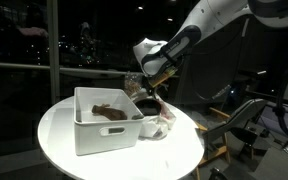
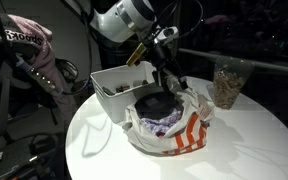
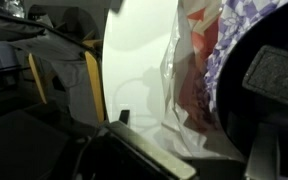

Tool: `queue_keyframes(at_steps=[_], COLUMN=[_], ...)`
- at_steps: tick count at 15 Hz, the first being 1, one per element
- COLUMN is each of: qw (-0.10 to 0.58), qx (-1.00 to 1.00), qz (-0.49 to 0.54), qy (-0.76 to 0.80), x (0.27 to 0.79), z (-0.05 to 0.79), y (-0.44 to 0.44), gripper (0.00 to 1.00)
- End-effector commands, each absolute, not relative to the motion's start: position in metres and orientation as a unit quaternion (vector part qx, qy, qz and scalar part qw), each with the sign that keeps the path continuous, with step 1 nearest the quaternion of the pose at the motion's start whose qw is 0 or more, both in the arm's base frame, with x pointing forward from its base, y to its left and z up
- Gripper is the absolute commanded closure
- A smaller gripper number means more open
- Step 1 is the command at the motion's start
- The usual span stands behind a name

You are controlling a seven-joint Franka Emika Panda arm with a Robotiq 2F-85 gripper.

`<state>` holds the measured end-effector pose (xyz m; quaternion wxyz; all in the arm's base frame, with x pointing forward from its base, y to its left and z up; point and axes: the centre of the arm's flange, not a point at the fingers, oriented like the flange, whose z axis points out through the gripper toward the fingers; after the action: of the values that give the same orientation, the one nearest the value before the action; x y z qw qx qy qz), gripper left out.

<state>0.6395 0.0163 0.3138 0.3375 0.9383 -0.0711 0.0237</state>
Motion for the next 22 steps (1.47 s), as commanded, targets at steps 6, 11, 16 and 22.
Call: queue_keyframes(at_steps=[6,11,16,22], qw=[0.179,0.137,0.099,0.079], qx=[0.972,0.973,0.971,0.977], qz=[0.15,0.165,0.159,0.113], qy=[0.02,0.085,0.146,0.16], x=[0.64,0.655,0.695,0.728], z=[0.366,0.336,0.288,0.226], y=[0.167,0.226,0.225,0.193], gripper=[0.0,0.0,0.0,0.0])
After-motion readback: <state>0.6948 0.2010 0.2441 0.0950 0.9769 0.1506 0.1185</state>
